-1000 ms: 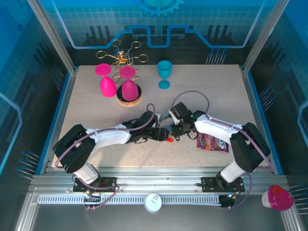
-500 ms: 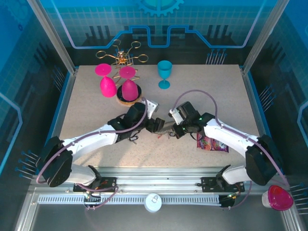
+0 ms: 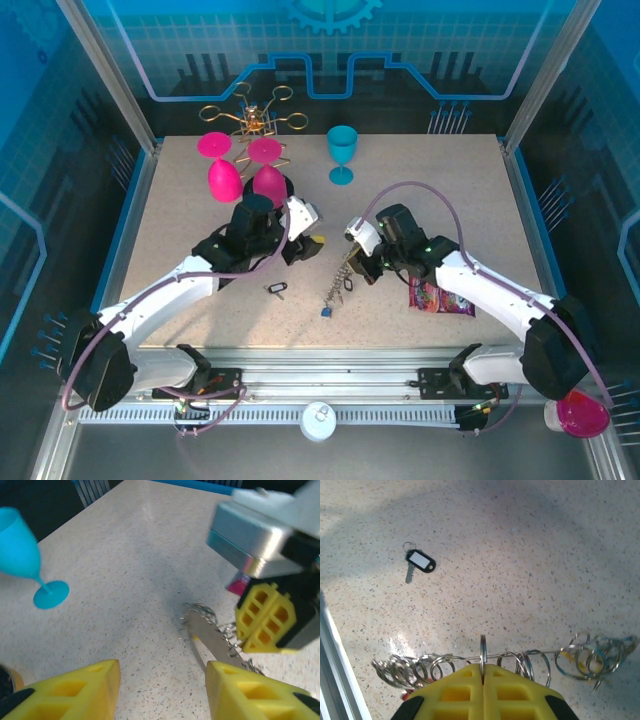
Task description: Put the keys on the keyring
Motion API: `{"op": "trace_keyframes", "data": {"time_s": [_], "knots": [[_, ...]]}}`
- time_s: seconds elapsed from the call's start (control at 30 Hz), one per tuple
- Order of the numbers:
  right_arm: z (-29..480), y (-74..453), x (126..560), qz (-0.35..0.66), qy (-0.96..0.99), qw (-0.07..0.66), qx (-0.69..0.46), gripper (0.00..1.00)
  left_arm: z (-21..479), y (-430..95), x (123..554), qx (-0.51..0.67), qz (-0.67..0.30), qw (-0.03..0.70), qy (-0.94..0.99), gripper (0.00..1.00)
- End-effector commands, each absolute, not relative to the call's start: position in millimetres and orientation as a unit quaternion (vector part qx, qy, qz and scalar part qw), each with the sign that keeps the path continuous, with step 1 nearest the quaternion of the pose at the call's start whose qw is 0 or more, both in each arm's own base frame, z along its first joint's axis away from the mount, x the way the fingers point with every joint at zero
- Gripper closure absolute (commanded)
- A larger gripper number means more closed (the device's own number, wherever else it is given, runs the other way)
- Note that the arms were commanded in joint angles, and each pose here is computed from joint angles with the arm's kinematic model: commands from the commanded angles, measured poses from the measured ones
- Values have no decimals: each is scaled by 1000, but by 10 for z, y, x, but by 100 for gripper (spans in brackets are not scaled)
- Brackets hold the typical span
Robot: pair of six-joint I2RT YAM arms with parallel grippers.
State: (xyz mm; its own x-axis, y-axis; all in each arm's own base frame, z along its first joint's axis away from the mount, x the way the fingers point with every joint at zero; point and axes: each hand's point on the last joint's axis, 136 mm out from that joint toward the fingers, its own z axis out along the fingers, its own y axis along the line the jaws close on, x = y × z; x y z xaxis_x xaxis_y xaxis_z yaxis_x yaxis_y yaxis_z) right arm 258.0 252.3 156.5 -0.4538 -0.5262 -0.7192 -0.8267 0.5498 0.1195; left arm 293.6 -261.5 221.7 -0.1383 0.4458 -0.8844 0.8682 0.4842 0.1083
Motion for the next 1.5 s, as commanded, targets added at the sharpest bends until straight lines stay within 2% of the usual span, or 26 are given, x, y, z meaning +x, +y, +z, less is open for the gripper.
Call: {"op": "trace_keyframes", "data": {"time_s": [0.0,0.33,0.5,0.83,1.07,1.47], "knots": [[1899,2638,2622,256,764,381,-453,100,2394,-2744,2661,538,-265,468,649,56],[2053,2874,2508,301,705,383,-516,100,2199,-2733,2520,552,-271,509,602,64],[2141,2918,2420,297,670,406,-547,100,2072,-2716,2361,571,-287,488,594,71],[2191,3045,2233,290,602,425,-611,100,1968,-2683,2400,569,-268,502,593,76],[2184,3085,2251,276,599,426,-619,100,1980,-2650,2408,565,-259,511,594,72],[2170,3179,2217,268,591,417,-636,100,2022,-2704,2317,579,-284,501,577,88]]}}
